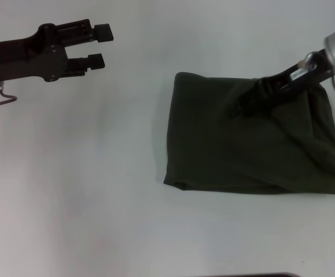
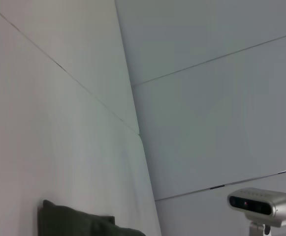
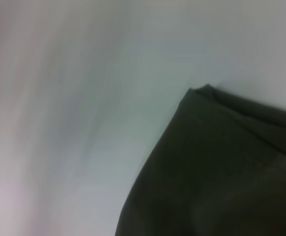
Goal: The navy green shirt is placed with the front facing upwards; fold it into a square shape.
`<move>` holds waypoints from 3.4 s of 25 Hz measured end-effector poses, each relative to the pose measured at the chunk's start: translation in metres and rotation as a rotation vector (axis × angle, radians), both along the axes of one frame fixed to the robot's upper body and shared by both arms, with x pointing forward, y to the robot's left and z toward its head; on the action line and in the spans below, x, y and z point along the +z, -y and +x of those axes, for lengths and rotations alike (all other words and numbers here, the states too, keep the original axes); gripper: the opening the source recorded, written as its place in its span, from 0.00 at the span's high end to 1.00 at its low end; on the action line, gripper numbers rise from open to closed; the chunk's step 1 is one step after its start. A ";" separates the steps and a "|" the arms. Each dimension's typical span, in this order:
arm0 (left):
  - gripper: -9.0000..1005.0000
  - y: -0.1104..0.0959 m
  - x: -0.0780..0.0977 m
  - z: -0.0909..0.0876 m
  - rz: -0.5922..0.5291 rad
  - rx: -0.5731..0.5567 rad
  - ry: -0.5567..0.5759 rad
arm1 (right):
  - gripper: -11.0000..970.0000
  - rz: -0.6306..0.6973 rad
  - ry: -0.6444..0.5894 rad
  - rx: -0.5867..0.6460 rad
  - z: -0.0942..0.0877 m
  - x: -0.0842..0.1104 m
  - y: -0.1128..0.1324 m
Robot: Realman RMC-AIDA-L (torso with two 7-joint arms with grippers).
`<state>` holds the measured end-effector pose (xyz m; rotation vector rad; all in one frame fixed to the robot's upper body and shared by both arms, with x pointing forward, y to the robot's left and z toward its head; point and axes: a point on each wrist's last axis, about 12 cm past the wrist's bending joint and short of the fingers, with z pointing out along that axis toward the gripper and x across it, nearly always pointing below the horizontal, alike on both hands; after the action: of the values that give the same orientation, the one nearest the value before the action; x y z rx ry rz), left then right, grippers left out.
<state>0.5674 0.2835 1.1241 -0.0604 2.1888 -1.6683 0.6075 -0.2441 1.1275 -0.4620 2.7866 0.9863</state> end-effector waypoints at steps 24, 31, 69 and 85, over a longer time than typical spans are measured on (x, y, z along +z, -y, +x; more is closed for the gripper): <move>0.18 -0.028 0.000 0.008 0.082 0.108 -0.022 | 0.43 -0.208 0.100 -0.183 0.008 0.051 0.068; 0.18 -0.044 -0.001 0.004 0.112 0.142 -0.032 | 0.43 -0.005 0.061 -0.035 -0.001 0.044 0.028; 0.17 -0.055 0.001 0.007 0.114 0.206 -0.034 | 0.44 -0.084 0.016 -0.107 -0.005 0.041 0.046; 0.18 -0.054 0.000 0.007 0.113 0.207 -0.038 | 0.44 -0.269 0.013 -0.100 0.000 0.016 0.019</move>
<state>0.5740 0.3379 1.1240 -0.2801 2.2160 -1.4409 0.6077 -0.2633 1.1432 -0.3548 2.9101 0.5878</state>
